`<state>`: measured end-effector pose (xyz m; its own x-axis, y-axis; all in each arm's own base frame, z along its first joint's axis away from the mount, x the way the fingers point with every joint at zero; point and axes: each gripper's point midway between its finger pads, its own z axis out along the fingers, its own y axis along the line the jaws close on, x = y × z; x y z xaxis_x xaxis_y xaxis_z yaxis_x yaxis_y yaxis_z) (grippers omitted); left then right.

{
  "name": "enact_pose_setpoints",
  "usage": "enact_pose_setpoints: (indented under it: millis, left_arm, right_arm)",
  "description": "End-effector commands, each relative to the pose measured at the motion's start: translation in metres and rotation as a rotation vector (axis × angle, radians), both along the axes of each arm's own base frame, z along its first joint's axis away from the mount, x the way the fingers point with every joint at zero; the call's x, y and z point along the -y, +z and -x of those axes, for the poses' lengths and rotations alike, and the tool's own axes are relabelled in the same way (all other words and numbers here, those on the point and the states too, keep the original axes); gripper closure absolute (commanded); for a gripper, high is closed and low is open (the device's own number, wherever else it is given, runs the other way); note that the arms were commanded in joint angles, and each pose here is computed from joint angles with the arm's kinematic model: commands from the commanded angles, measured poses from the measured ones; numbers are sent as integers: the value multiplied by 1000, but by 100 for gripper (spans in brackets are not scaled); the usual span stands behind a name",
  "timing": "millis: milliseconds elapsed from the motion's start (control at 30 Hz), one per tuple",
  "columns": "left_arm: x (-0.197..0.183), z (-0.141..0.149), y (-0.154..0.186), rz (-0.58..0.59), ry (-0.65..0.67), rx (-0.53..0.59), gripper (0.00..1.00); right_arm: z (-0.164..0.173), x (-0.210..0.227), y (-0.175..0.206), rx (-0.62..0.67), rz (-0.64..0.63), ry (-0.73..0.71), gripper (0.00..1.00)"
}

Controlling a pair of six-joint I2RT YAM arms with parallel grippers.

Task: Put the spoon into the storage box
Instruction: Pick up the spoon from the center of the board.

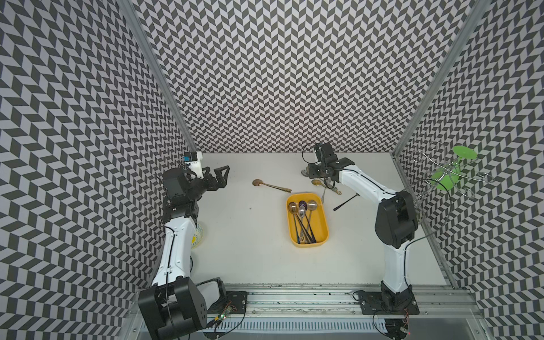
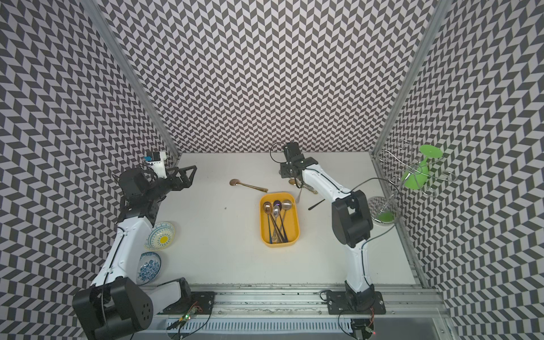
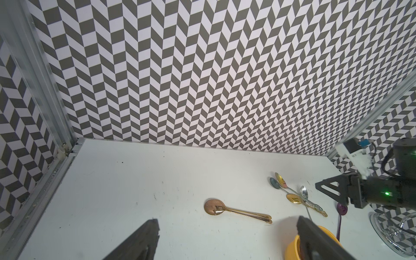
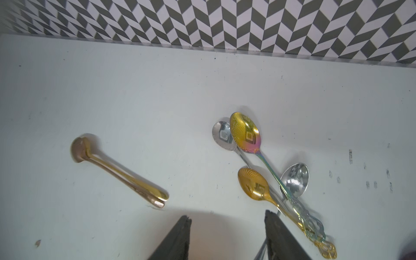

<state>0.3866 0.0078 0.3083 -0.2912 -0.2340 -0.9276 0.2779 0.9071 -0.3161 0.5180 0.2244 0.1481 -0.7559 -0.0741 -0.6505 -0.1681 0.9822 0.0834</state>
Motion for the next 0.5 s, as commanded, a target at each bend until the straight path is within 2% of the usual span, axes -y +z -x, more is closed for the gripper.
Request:
enact_pose_setpoints:
  millis: [0, 200, 467]
  left_arm:
    - [4, 2, 8, -3, -20, 19, 0]
    - [7, 0, 5, -2, -31, 14, 0]
    - [4, -3, 2, -12, -19, -1, 0]
  right_arm:
    - [-12, 4, -21, -49, 10, 10, 44]
    - [-25, 10, -54, -100, 24, 3, 43]
    - [-28, 14, -81, -151, 7, 8, 42]
